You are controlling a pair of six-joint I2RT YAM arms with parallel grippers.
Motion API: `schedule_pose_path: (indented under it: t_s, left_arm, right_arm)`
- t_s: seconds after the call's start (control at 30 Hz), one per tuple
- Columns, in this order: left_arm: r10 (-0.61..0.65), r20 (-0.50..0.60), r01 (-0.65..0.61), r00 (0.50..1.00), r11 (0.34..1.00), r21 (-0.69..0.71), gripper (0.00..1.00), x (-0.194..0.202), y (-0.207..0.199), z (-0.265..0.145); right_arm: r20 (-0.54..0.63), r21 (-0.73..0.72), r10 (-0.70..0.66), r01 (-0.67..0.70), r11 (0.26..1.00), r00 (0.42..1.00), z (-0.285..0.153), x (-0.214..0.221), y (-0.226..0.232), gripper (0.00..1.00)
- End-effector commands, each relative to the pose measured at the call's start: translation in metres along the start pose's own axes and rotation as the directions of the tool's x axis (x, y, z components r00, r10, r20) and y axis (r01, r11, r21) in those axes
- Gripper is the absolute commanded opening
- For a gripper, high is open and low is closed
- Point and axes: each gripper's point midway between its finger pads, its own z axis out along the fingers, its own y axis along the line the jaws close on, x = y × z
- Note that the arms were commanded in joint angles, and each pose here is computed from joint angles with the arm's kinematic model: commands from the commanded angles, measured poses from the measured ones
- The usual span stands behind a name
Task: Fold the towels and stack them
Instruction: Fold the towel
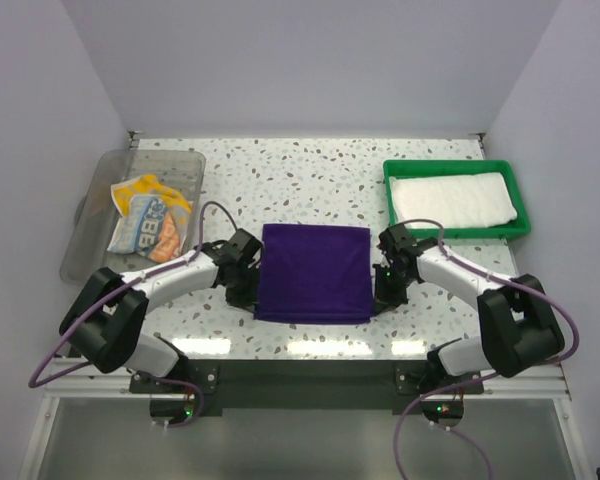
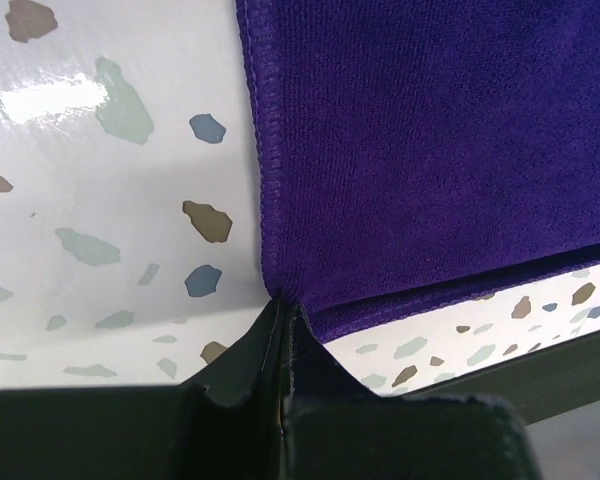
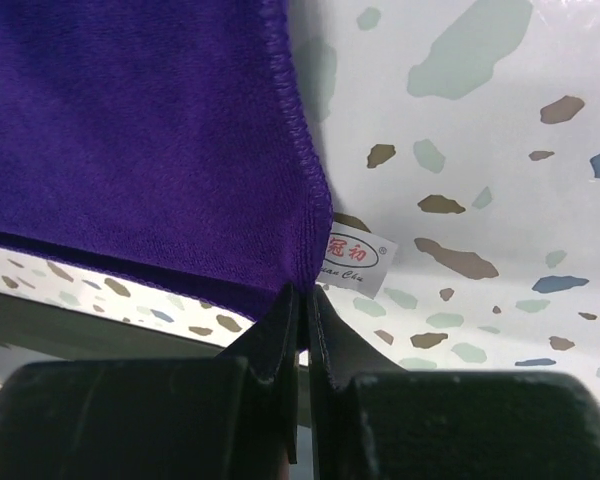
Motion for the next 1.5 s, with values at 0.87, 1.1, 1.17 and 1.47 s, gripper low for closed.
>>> schedule_pose_path:
  t_s: [0.87,1.1,1.17,1.47]
  left_arm:
    - [0.022,0.293,-0.027,0.956,1.0,0.013,0.6,-0.073,-0.025,-0.071]
    - [0.062,0.255,-0.102,0.965,0.984,0.147,0.37,-0.088,-0.059,-0.036]
    - [0.069,0.24,-0.105,0.968,0.985,0.139,0.32,-0.092,-0.059,-0.023]
    - [0.065,0.3,-0.111,0.952,0.984,0.138,0.24,-0.135,-0.077,-0.01]
  right_arm:
    - [0.218,-0.022,-0.141,0.149,0.989,0.966,-0.063,-0.043,0.023,0.4]
    - [0.16,-0.118,-0.202,0.221,0.968,0.966,-0.035,-0.04,0.053,0.31]
    - [0.127,-0.127,-0.217,0.233,0.964,0.968,-0.022,-0.033,0.057,0.3]
    - [0.017,-0.082,-0.275,0.276,0.958,0.961,0.018,-0.005,0.048,0.29]
